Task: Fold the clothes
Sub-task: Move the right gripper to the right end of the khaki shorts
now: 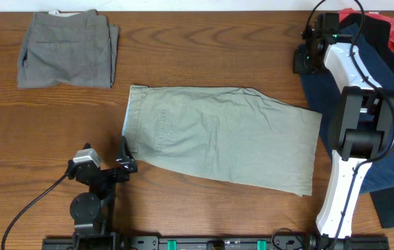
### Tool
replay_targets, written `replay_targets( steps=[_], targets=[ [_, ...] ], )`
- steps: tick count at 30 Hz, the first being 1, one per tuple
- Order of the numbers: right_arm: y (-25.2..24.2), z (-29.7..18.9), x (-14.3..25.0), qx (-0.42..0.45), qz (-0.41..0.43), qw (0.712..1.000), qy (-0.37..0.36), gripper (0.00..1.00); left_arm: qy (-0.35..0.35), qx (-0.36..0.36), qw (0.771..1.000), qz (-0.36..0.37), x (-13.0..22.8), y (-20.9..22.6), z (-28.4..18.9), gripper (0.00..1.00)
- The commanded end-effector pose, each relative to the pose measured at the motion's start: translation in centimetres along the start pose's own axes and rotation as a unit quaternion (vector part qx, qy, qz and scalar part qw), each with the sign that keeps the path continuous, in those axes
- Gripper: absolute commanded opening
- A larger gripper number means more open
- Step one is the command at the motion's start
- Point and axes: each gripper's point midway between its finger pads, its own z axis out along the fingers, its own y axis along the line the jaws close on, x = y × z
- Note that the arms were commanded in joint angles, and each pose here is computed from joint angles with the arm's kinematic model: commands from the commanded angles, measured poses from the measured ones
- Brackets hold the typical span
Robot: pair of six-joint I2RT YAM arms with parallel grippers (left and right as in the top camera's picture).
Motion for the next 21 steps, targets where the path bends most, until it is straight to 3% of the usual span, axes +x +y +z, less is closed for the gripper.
replay_targets(
  steps=[1, 9, 21],
  targets=[
    [-3.3, 2.2, 2.0, 0.051, 0.012, 0.998, 0.033, 0.01, 0.024, -0.005, 1.0, 0.001, 1.5, 0.4, 0.1, 0.98],
    [-8.6, 1.5, 2.6, 0.133, 0.034, 0.99, 0.042, 0.01, 0.024, -0.005, 1.0, 0.001, 1.5, 0.4, 0.1, 0.98],
    [-13.7, 0.2, 3.4, 0.15, 0.085, 0.984, 0.048, 0.01, 0.024, -0.005, 1.0, 0.001, 1.5, 0.4, 0.1, 0.98]
  ],
)
